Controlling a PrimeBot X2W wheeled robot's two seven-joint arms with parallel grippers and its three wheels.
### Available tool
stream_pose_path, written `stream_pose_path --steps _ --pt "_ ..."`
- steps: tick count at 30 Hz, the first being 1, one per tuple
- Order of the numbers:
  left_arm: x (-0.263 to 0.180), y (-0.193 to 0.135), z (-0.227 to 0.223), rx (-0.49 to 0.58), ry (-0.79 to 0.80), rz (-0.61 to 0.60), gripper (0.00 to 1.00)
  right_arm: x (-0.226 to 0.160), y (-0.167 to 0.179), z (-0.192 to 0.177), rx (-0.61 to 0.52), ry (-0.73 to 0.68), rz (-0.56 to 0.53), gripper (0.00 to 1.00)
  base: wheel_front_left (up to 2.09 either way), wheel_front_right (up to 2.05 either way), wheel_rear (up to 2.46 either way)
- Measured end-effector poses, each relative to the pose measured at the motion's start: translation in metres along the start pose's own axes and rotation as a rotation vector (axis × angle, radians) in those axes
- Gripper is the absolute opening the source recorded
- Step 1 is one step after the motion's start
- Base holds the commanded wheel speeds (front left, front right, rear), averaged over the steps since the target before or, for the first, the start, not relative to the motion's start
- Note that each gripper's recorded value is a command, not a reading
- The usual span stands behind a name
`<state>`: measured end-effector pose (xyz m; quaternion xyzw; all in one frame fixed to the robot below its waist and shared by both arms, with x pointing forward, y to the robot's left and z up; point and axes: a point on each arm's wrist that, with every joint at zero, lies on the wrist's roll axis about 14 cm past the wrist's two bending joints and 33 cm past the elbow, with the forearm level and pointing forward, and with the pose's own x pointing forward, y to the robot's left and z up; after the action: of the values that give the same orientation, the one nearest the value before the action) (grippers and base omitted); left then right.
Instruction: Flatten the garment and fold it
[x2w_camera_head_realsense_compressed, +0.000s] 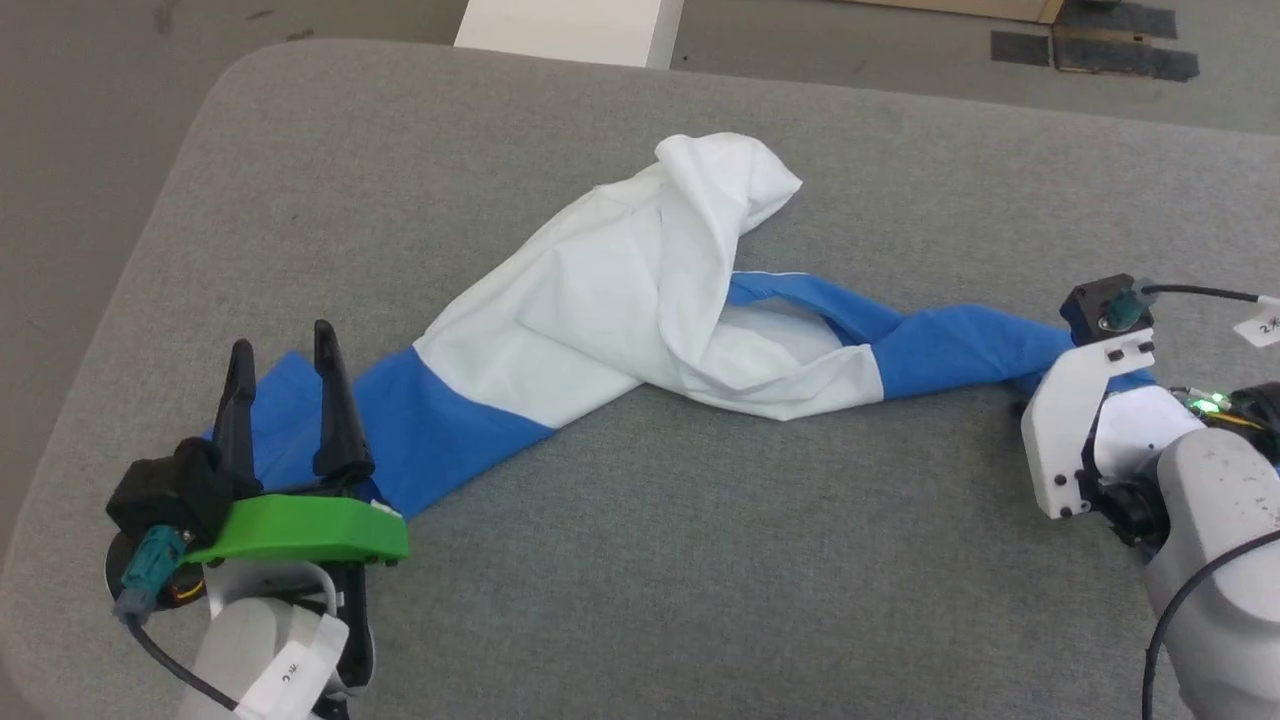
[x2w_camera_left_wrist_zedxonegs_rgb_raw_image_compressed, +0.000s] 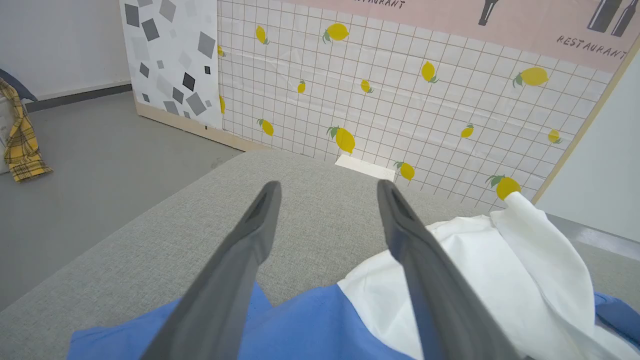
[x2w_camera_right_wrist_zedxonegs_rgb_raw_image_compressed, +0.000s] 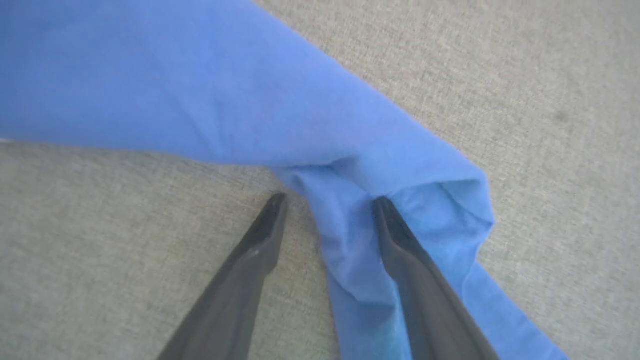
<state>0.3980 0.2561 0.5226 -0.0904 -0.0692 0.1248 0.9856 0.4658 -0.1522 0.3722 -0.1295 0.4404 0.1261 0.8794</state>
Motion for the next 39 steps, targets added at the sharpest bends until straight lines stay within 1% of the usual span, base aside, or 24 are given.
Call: stream_pose_path --steps 3,5,7,9,11,12,14,16,18,20,23,25,26,27,29,31,34,37,39 --pt "-0.002 -0.001 -0.004 0.005 0.012 -0.005 1.00 -0.003 0.007 0.006 -0.015 -0.027 0.045 0.00 0.00 0.00 0.00" --pt "-0.003 0.001 -0.003 0.004 0.010 -0.002 1.00 -0.011 0.010 0.009 0.015 -0.057 0.087 0.00 0.00 0.00 0.00" --pt "-0.004 0.002 -0.002 0.001 0.009 -0.003 1.00 -0.025 0.011 0.009 0.040 -0.080 0.130 0.00 0.00 0.00 0.00" --pt "-0.005 0.002 -0.001 0.000 0.006 -0.007 1.00 -0.047 0.008 0.010 0.081 -0.102 0.178 0.00 0.00 0.00 0.00" --pt "-0.006 -0.003 0.000 -0.006 0.003 -0.022 1.00 -0.071 -0.009 0.007 0.112 -0.113 0.175 0.00 0.00 0.00 0.00" --pt "-0.006 -0.005 0.001 -0.009 0.000 -0.029 1.00 -0.083 -0.023 0.003 0.141 -0.117 0.156 0.00 0.00 0.00 0.00" --pt "-0.007 -0.011 0.003 -0.020 -0.004 -0.042 1.00 -0.104 -0.055 -0.017 0.188 -0.082 0.082 0.00 0.00 0.00 0.00" --pt "-0.007 -0.018 0.003 -0.028 -0.007 -0.057 1.00 -0.123 -0.083 -0.051 0.271 -0.010 0.009 0.00 0.00 0.00 0.00" --pt "-0.006 -0.023 0.005 -0.036 -0.012 -0.071 1.00 -0.139 -0.103 -0.085 0.322 0.066 -0.074 0.00 0.00 0.00 0.00" --pt "-0.006 -0.029 0.005 -0.042 -0.013 -0.089 1.00 -0.152 -0.114 -0.114 0.397 0.122 -0.131 0.00 0.00 0.00 0.00" --pt "-0.007 -0.033 0.005 -0.047 -0.011 -0.100 1.00 -0.162 -0.117 -0.152 0.474 0.220 -0.180 0.00 0.00 0.00 0.00" --pt "-0.007 -0.035 0.006 -0.049 -0.012 -0.106 1.00 -0.165 -0.115 -0.169 0.481 0.267 -0.206 0.00 0.00 0.00 0.00" --pt "-0.008 -0.036 0.006 -0.050 -0.012 -0.110 1.00 -0.164 -0.112 -0.170 0.492 0.262 -0.200 0.41 0.00 0.00 0.00" --pt "-0.008 -0.037 0.006 -0.051 -0.012 -0.112 1.00 -0.162 -0.107 -0.168 0.498 0.247 -0.186 1.00 0.00 0.00 0.00" --pt "-0.008 -0.036 0.006 -0.051 -0.012 -0.111 1.00 -0.158 -0.099 -0.155 0.500 0.185 -0.159 1.00 0.00 0.00 0.00" --pt "-0.009 -0.035 0.006 -0.050 -0.009 -0.109 1.00 -0.155 -0.094 -0.129 0.493 0.075 -0.126 1.00 0.00 0.00 0.00" --pt "-0.010 -0.032 0.006 -0.047 -0.011 -0.101 1.00 -0.159 -0.087 -0.054 0.459 -0.210 -0.061 1.00 0.00 0.00 0.00" --pt "-0.010 -0.030 0.007 -0.045 -0.011 -0.096 1.00 -0.161 -0.072 -0.003 0.389 -0.369 -0.006 1.00 0.00 0.00 0.00" --pt "-0.011 -0.029 0.006 -0.043 -0.010 -0.095 1.00 -0.154 -0.052 0.017 0.342 -0.411 0.045 1.00 0.00 0.00 0.00"
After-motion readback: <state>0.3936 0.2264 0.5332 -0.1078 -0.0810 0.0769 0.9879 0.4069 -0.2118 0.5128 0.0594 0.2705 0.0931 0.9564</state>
